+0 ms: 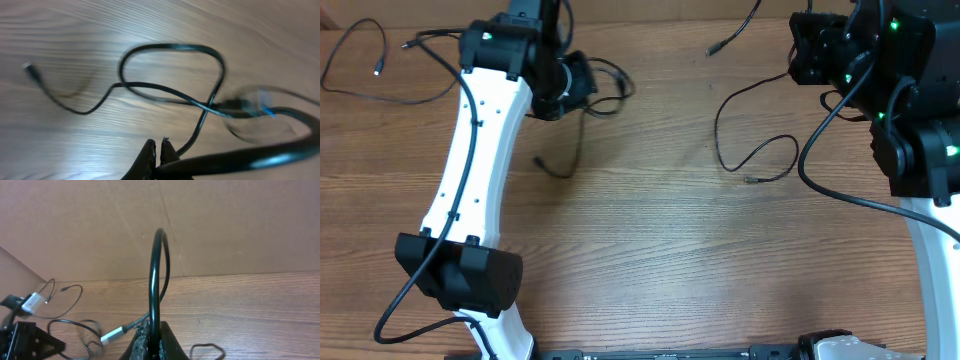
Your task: Untangle cables
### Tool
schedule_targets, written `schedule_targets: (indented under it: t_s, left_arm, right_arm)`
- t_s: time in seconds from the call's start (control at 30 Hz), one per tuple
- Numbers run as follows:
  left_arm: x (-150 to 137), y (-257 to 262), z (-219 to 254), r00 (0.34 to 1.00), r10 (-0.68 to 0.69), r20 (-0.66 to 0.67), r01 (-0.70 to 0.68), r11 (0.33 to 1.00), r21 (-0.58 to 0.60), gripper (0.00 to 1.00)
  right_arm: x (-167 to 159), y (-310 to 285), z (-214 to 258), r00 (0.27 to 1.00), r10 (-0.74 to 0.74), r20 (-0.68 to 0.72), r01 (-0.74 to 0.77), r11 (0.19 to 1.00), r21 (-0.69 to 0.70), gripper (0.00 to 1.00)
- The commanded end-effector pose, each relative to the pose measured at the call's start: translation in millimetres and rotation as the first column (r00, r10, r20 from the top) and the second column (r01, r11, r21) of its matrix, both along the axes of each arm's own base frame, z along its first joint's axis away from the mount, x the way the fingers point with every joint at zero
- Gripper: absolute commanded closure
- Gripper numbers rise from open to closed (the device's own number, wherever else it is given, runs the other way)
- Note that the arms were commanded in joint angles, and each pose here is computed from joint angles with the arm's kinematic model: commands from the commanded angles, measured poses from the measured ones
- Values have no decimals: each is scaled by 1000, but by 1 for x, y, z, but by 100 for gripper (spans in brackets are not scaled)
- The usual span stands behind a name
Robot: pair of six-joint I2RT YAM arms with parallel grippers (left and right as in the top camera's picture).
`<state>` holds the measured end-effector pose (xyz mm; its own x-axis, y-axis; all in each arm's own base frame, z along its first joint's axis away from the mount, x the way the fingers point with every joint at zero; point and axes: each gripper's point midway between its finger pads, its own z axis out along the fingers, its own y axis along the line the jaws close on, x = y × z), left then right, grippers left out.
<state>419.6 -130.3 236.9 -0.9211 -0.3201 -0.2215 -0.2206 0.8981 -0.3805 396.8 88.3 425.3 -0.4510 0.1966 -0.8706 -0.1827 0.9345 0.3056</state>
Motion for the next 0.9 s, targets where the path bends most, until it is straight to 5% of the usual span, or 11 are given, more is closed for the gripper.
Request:
schedule_targets:
  t_s: [0.0,0.13,0.4,0.53,0.67,0.87]
  left_arm:
    - [-17,-64,25,952,-290,96,304,930,-205,96]
    - [-22,-97,41,890,-409,203,451,854,-260,96]
    - [-19,-73,20,939,-326,109,338,933,-123,96]
    - [-38,-70,10,914,-402,51,405,912,-73,50]
    - [-45,-74,8,896,-442,42,444,894,-61,16]
    - [-42,-80,12,880,-468,80,474,878,-68,10]
  right_arm:
    - [-2,0,12,1000,-7,26,6,999,31,96]
    - [-1,0,12,1000,-13,21,13,999,39,96]
    - [-2,-4,7,999,-33,3,33,999,29,96]
    - [-2,-4,8,999,-33,6,33,999,33,96]
    - [-2,-2,10,999,-34,4,34,998,59,96]
    - [-4,9,15,1000,11,5,-12,991,130,96]
